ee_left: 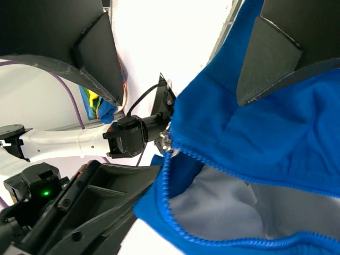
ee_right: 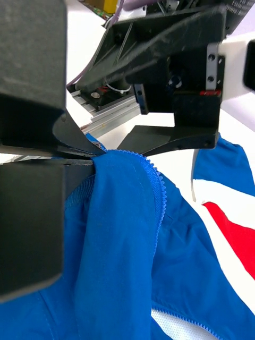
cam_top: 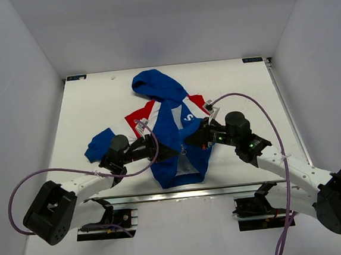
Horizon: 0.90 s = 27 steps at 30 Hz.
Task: Zip up the jacket
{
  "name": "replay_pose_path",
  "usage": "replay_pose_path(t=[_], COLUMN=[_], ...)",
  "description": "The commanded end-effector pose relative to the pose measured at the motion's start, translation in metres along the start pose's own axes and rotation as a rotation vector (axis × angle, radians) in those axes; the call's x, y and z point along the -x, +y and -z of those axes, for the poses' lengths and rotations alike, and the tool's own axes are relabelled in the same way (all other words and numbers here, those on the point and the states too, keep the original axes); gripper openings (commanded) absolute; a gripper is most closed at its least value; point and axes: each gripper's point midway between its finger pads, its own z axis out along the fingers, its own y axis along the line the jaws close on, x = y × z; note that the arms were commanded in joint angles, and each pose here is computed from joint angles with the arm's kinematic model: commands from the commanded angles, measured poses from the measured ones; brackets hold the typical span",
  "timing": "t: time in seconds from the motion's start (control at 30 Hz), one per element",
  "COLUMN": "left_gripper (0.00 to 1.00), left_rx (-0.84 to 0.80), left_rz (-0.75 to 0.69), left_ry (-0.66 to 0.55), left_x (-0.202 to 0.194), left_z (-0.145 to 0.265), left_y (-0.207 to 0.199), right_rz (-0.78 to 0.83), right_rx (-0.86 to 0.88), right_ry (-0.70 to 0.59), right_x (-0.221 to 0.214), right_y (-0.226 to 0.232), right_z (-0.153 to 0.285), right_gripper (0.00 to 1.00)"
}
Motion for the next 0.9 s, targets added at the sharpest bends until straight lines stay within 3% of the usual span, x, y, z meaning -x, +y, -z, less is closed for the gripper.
replay_pose_path(t=[0.0,0.53,0.87], left_gripper=[0.95,0.74,0.48], left_rx=[-0.043,-0.213,-0.23], left_rz=[-0.014,0.013,0.012], left_ry=[0.017,0.064,0.049], left_x=[-0.001,0.007,0.011], left_z=[-0.001,-0.019,-0.022], left_y=[-0.005,-0.023,-0.025], right_rz=[0.016,-0.027,-0.025], right_rx=[0.016,-0.018,-0.026], right_ry=[-0.076,-0.072,-0.056], right_x=[0.017,0.008,0.003], right_y=[0.007,-0.001,-0.002], right_z=[0.001,-0.003,-0.005], right_gripper=[0.0,0.0,0.0])
